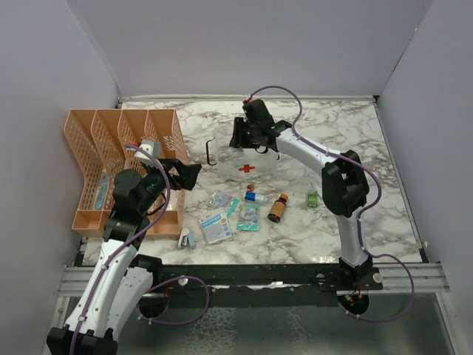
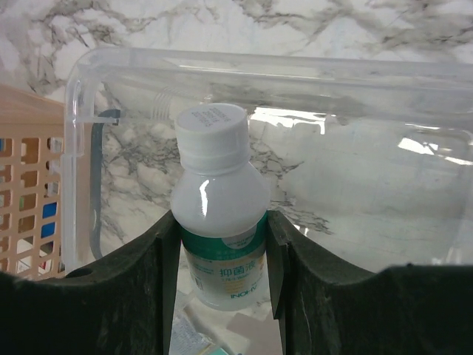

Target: Organize the medicine kit

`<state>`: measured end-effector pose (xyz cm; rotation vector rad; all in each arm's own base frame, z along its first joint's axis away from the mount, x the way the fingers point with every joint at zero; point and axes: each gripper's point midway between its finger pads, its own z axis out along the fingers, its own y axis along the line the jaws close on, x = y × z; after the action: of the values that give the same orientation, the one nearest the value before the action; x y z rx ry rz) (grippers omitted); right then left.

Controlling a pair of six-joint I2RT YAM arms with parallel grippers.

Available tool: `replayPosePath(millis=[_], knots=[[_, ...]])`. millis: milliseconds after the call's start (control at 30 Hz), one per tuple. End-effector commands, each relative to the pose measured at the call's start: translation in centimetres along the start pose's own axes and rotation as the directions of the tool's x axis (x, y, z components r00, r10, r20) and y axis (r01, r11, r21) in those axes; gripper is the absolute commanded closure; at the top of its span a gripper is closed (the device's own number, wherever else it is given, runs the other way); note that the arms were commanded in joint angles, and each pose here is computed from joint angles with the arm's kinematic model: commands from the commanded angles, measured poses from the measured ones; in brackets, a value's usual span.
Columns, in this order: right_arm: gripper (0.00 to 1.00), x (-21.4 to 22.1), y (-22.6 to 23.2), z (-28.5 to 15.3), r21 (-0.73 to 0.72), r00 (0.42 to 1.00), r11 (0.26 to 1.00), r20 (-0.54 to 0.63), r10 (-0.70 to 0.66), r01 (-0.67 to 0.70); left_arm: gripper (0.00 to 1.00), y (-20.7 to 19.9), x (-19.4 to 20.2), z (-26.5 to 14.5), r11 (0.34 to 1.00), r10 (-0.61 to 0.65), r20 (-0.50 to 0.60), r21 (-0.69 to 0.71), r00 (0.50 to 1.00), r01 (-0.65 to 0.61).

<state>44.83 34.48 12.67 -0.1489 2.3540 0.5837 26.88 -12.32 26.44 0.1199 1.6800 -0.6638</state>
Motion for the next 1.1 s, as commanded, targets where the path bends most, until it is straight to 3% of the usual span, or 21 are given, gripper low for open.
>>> replayPosePath(millis=[0, 300, 500, 833, 1067], knots=[[0.77, 1.8, 3.0, 1.6, -0.079, 0.997, 0.997, -0.079, -0.021, 0.015, 0.01, -0.4, -0.5, 0.0, 0.999, 0.026, 0.019, 0.023, 0.999, -0.027], [0.72, 4.9, 2.8, 3.7, -0.065, 0.975, 0.998, -0.219, -0.022, 0.008, 0.01, -0.4, -0.6, 0.0, 0.999, 0.03, 0.025, 0.02, 0.999, -0.03], [0.66, 5.9, 3.4, 3.6, -0.079, 0.968, 0.997, -0.252, -0.012, -0.008, 0.01, -0.4, -0.7, -0.1, 0.999, 0.037, 0.026, 0.019, 0.999, -0.037], [0.63, 7.7, 4.1, 3.5, -0.121, 0.95, 0.992, -0.313, 0.004, -0.044, 0.01, -0.4, -1.0, -0.3, 0.999, 0.043, 0.039, 0.014, 0.998, -0.043], [0.45, 8.4, 5.3, 3.0, -0.149, 0.941, 0.986, -0.338, 0.02, -0.075, 0.01, -0.4, -1.0, -0.4, 0.999, 0.044, 0.04, 0.012, 0.998, -0.044]])
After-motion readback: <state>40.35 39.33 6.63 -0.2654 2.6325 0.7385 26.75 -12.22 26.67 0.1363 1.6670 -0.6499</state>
